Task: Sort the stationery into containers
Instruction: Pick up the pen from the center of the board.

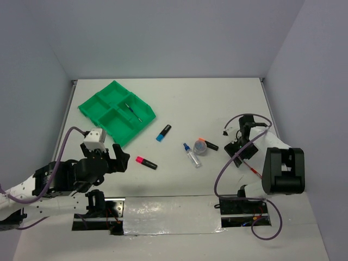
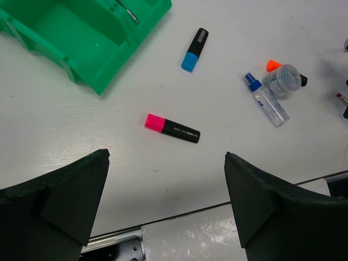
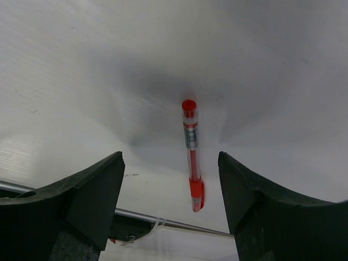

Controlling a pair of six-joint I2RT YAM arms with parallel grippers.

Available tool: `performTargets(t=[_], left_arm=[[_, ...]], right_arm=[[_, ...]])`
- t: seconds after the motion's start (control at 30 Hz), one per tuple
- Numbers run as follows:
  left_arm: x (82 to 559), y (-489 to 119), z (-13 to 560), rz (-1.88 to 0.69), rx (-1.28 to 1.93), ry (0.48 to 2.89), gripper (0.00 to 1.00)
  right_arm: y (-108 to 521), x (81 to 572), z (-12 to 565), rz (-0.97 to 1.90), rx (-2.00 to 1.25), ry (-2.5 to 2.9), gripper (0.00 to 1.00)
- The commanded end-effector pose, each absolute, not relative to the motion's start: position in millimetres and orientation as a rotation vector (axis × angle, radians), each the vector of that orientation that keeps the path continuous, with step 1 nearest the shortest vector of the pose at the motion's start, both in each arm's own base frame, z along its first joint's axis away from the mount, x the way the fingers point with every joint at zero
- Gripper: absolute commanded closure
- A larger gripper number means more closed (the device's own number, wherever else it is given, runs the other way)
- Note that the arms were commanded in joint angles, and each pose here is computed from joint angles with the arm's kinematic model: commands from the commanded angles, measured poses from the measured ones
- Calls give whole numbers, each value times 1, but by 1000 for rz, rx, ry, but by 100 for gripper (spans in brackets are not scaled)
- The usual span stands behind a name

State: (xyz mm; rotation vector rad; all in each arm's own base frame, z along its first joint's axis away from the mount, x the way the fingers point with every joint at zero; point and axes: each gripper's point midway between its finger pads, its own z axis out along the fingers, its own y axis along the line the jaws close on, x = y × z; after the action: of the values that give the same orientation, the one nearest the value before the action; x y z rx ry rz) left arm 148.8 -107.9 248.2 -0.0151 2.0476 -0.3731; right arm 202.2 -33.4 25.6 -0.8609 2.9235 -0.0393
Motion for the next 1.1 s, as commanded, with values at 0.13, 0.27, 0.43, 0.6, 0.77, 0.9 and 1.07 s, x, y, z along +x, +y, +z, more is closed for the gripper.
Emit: performTargets(t=[0.13,0.27,0.43,0.6,0.77,0.9,1.07], left_arm=[[151,-104,256,-366,-49,2022,1],[151,-103,257,-365,-45,2021,1],[151,-106,258,-378,-30,2018,1],[151,-107,260,-385,-22,2014,1],[151,-103,264,-385,-31,2002,1],[151,-105,263,-391,-27,1999,1],[152,-105,262,-376,-22,2007,1]], right_arm=[[-46,208,15,-22,-895,2996,31],[-47,210,6,-2,-918,3014,47],[-42,225,0,24,-930,2952,65],[-37,235,-4,47,-912,2920,76],[-30,249,-1,48,-935,2914,92],[-12,267,11,145,-901,2881,100],[5,300,43,223,-728,2845,100]])
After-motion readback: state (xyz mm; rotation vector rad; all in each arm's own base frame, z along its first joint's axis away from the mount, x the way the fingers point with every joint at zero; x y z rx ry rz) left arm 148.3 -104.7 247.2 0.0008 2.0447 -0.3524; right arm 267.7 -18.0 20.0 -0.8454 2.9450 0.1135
